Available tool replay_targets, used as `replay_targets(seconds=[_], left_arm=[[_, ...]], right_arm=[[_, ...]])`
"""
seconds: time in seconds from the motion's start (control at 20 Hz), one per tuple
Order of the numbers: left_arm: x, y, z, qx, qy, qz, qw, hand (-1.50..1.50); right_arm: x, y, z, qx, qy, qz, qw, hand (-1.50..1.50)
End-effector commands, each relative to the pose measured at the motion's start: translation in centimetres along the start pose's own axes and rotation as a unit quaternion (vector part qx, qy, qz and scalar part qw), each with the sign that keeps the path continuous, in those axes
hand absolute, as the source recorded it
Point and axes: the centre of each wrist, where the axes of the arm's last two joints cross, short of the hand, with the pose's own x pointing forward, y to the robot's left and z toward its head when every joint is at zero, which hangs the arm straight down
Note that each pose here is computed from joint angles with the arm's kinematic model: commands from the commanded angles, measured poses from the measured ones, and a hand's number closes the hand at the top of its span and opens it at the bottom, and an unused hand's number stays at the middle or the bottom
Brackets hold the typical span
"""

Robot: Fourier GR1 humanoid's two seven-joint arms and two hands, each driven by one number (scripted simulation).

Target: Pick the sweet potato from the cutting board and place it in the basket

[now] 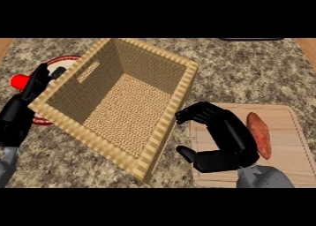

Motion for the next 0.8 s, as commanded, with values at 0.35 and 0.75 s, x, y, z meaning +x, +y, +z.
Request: replay_targets(seconds=[0.35,0.75], left_arm=[[0.1,-0.6,-0.3,-0.008,-0.012,-0.008,0.9999,0.0],[0.9,-1.7,-1.4,-0.023,-0.023,0.0,0.9995,0.0]], right_arm=[[13.4,-6.2,-1.5,-0.083,0.069,0.443,0.89,-1.5],[19.2,-6.0,-1.7,0.146,0.256,0.6,0.744,-1.5]])
